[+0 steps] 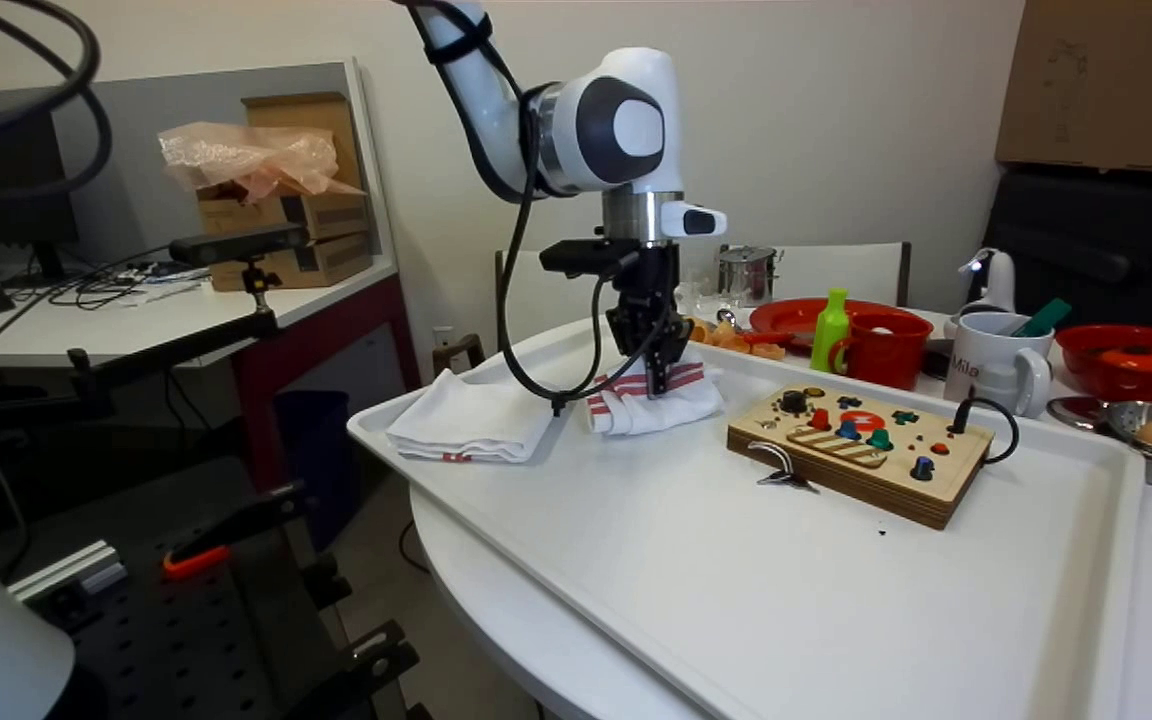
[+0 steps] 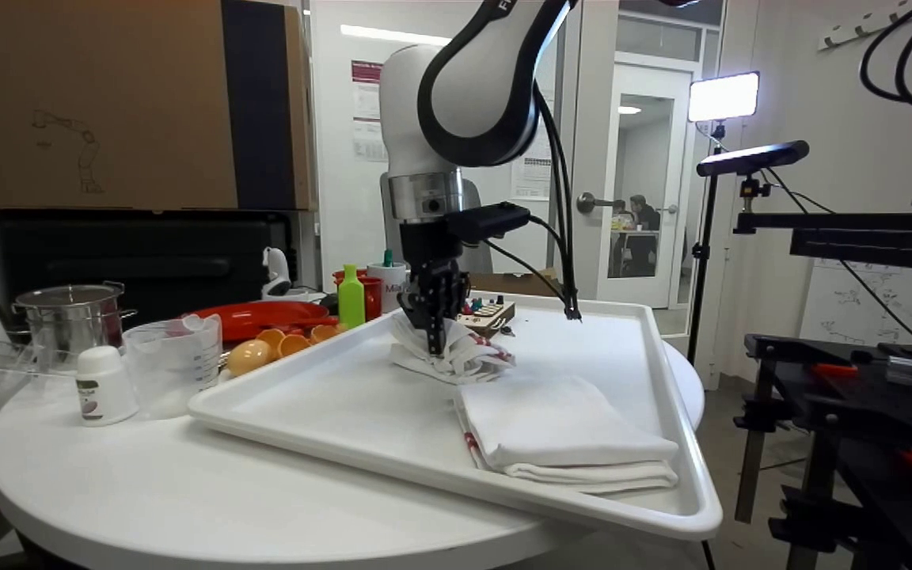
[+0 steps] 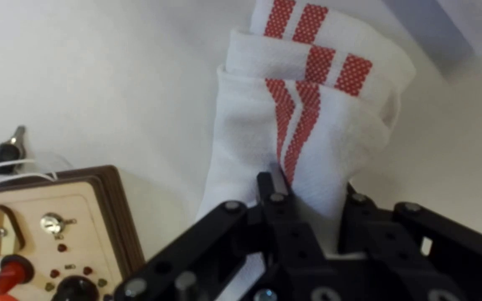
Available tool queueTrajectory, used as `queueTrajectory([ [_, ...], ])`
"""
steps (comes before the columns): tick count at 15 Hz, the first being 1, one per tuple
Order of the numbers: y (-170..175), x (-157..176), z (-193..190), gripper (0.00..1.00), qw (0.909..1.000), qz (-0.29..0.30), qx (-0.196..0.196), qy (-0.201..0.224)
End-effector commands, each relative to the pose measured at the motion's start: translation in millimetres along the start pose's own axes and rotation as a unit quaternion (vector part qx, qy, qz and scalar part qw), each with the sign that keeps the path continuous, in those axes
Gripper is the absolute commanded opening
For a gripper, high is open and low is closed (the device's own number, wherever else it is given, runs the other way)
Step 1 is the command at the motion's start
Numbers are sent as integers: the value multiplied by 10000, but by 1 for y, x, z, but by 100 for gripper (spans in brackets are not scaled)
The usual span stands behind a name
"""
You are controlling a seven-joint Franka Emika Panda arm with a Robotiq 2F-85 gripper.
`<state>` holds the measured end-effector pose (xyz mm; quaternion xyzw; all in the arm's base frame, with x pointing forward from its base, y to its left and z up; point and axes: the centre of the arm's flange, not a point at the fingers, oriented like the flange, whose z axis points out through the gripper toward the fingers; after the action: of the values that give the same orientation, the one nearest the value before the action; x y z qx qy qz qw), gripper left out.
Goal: Use the cloth to wipe the tray
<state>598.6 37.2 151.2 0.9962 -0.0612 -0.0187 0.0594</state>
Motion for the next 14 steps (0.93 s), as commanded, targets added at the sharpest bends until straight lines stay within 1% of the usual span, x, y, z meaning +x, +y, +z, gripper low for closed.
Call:
queueTrajectory([
  [1,-24,25,1,6,9994,-328,-114,78],
  [8,-76,43,-6,6,9951,-952,-160,205],
  [14,-132,38,-32,6,9924,-1195,-100,262],
])
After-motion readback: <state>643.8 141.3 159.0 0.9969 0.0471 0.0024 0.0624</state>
